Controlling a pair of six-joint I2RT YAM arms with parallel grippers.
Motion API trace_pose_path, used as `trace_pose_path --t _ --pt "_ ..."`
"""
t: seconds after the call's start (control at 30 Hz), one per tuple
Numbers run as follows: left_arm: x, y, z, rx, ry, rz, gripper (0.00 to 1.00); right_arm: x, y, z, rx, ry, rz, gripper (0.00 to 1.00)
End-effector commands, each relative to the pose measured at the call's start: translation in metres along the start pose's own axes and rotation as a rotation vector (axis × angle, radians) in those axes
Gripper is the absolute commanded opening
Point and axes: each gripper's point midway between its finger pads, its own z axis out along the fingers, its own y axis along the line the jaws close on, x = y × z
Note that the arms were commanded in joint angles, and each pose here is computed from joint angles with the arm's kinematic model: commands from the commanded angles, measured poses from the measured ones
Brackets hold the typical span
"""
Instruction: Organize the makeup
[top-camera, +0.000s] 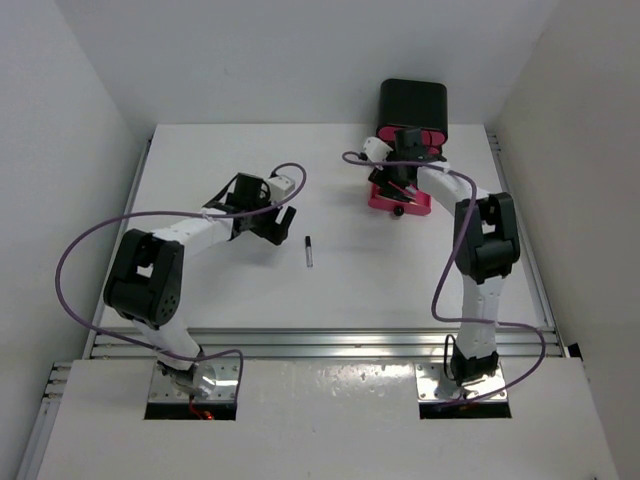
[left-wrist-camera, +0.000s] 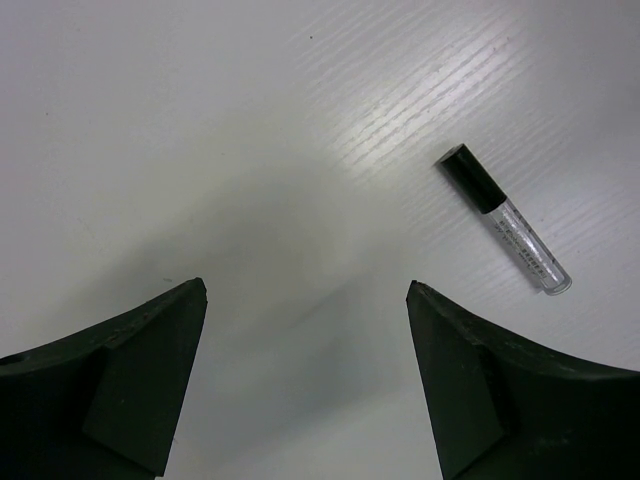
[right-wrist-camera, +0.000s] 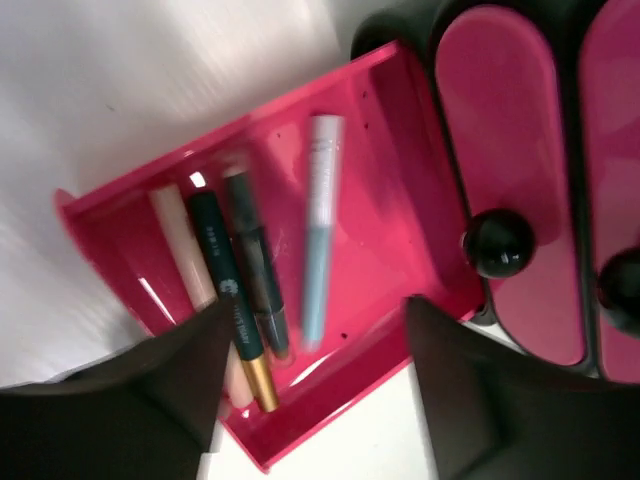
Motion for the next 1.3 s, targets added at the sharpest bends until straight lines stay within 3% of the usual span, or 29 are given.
trace_pose_path --t 0.0,0.2,0.33,0.53,0.6,0.7,0.83,1.03,1.13,1.17,1.2,1.27 --pt "-0.022 -0.008 0.001 0.03 -0.047 0.039 0.87 -0.015 -0.041 -0.006 0.152 -0.003 -0.09 0.73" --pt "-0.032 -0.019 0.0 0.063 -0.07 0.09 0.92 -0.035 -0.084 -0.049 0.341 -0.036 0.01 0.77" --pt "-0.036 -0.036 0.005 0.121 -0.074 0.068 1.0 -0.047 -0.087 -0.107 0.468 -0.068 0.154 0.8" --pt "-0.043 -0.071 0.018 0.174 -0.045 -0.026 1.0 -0.023 -0.019 -0.166 0.425 -0.16 0.541 0.8" --pt "-0.054 -0.082 0.024 0.147 -0.044 -0.023 1.0 -0.004 0.017 -0.157 0.373 -0.121 0.59 0.8" --pt "-0.046 -0.08 0.042 0.009 0.054 -0.061 1.0 0.017 0.042 -0.173 0.384 -0.114 0.707 0.8" --pt "0.008 -0.071 0.049 -0.114 0.282 -0.148 0.98 0.038 0.062 -0.181 0.378 -0.088 0.767 0.8" --pt "0.022 -0.067 0.047 -0.163 0.317 -0.196 0.88 0.056 0.072 -0.196 0.4 -0.087 0.728 0.8" --pt "0.023 -0.079 0.056 -0.113 0.332 -0.194 0.77 0.067 0.074 -0.198 0.414 -0.07 0.714 0.8" --pt "0.024 -0.089 0.06 -0.086 0.341 -0.199 0.71 0.068 0.074 -0.2 0.423 -0.069 0.714 0.8" --pt "0.03 -0.094 0.064 -0.056 0.361 -0.204 0.54 0.073 0.075 -0.201 0.434 -0.061 0.716 0.8" --pt "0.034 -0.099 0.068 -0.032 0.38 -0.209 0.38 0.078 0.074 -0.205 0.445 -0.061 0.725 0.8"
